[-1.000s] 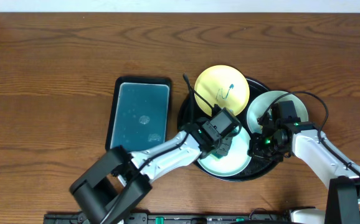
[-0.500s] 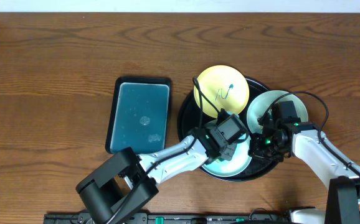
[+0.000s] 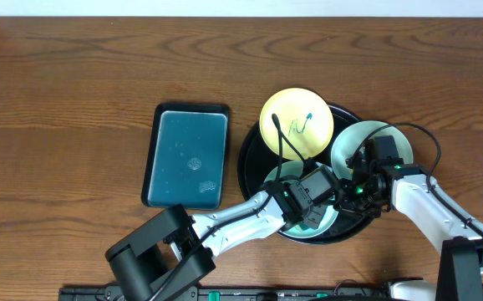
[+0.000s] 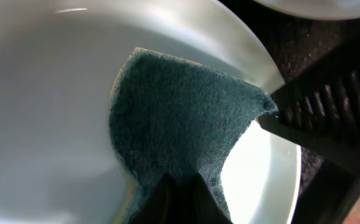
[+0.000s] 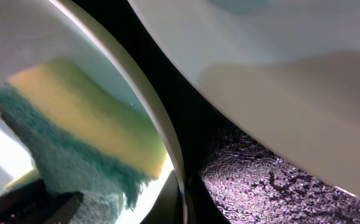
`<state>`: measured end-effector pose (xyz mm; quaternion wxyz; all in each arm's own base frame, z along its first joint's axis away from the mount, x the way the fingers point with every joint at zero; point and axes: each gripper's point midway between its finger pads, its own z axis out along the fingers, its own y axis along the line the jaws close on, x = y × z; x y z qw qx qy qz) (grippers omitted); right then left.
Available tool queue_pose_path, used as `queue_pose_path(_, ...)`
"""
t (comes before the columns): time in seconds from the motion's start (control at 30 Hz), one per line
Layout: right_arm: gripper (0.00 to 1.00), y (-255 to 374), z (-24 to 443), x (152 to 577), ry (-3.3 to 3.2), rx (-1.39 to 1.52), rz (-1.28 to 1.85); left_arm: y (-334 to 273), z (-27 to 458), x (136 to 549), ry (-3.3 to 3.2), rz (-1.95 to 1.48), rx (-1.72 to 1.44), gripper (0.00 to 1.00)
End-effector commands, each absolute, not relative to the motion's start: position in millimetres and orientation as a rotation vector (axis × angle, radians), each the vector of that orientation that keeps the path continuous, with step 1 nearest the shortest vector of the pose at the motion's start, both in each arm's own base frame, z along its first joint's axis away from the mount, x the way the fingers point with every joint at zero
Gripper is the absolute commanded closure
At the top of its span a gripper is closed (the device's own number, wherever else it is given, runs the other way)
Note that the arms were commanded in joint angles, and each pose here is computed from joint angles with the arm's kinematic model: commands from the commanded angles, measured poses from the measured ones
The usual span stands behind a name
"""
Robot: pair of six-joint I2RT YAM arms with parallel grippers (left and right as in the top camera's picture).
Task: Clean dirty plates on tray and stack at the side
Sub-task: 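Scrub the front pale green plate with the sponge in the left gripper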
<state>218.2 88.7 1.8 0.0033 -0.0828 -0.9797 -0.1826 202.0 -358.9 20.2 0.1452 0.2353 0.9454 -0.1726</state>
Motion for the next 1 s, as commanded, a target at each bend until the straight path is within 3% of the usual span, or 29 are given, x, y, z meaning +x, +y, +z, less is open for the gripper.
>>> queue_pose_path(0.0,0.99,97.6,0.7,211.1,-3.034,-0.245,-0.609,-362.3,7.4,175.4,2.811,-0.554,0.751,0.93)
queue_pose_path(0.53,0.99,97.5,0.7,210.3,-3.031,-0.246,-0.608,-287.9,6.9,281.2,2.743,-0.259,0.343,0.93)
queue_pose_path(0.77,0.99,97.5,0.7,210.3,-3.031,-0.246,-0.608,-266.6,1.0,280.8,2.803,-0.195,0.303,0.92)
queue_pose_path(0.97,0.99,97.5,0.7,210.3,-3.031,-0.246,-0.607,-277.2,-3.1,253.0,2.942,-0.345,0.241,0.92)
